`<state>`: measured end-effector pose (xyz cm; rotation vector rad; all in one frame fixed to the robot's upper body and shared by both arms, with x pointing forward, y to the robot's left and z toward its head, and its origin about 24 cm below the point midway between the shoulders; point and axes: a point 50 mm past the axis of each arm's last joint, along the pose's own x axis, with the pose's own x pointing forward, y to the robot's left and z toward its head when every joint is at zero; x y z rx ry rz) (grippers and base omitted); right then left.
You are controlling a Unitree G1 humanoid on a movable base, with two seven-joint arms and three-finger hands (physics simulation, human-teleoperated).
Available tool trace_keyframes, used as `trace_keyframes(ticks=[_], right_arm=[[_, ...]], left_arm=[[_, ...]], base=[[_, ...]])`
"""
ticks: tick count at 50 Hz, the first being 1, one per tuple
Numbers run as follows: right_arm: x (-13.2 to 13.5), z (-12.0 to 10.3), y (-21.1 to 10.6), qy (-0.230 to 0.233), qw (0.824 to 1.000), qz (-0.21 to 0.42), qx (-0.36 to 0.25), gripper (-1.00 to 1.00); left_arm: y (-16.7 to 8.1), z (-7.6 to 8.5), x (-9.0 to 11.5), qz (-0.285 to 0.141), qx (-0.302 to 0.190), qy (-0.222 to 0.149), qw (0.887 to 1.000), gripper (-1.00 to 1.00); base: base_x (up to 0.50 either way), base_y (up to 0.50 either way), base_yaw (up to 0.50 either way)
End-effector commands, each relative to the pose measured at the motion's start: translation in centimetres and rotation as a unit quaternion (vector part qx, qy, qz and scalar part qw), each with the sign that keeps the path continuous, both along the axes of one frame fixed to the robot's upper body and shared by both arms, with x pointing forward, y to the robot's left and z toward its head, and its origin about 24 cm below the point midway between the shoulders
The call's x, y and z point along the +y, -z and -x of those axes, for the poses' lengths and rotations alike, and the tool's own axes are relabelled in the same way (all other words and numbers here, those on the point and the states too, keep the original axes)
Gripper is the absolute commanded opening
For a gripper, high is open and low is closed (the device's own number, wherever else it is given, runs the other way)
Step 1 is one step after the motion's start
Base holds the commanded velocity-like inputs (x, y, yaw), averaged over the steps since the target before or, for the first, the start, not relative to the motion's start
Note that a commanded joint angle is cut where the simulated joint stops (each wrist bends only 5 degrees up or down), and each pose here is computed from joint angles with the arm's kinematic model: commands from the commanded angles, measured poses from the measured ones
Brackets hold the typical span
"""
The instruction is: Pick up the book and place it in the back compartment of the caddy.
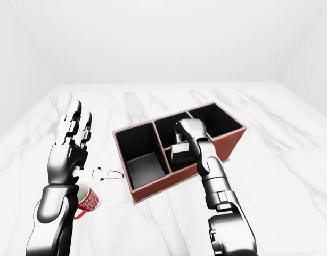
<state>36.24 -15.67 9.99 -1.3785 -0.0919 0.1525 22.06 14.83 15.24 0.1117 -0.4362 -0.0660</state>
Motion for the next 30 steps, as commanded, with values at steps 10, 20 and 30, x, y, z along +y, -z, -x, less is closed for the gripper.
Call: trace_keyframes(ticks=[10, 20, 30], right_arm=[[-0.5, -0.2, 0.0, 0.013, 1.000, 0.009, -0.025, 1.00], [-0.5, 0.0, -0.2, 0.011, 0.999, 0.010, -0.031, 1.00], [-0.5, 1.2, -2.6, 0.012, 0.998, -0.007, -0.054, 1.00]], left_arm=[[0.0, 0.0, 0.0, 0.000, 0.000, 0.000, 1.000, 0.99], [-0.3, 0.0, 0.0, -0.001, -0.008, 0.001, 1.000, 0.99], [-0.3, 0.0, 0.0, -0.001, -0.008, 0.001, 1.000, 0.99]], base=[[0.01, 0.00, 0.00], [0.00, 0.00, 0.00], [0.00, 0.00, 0.00]])
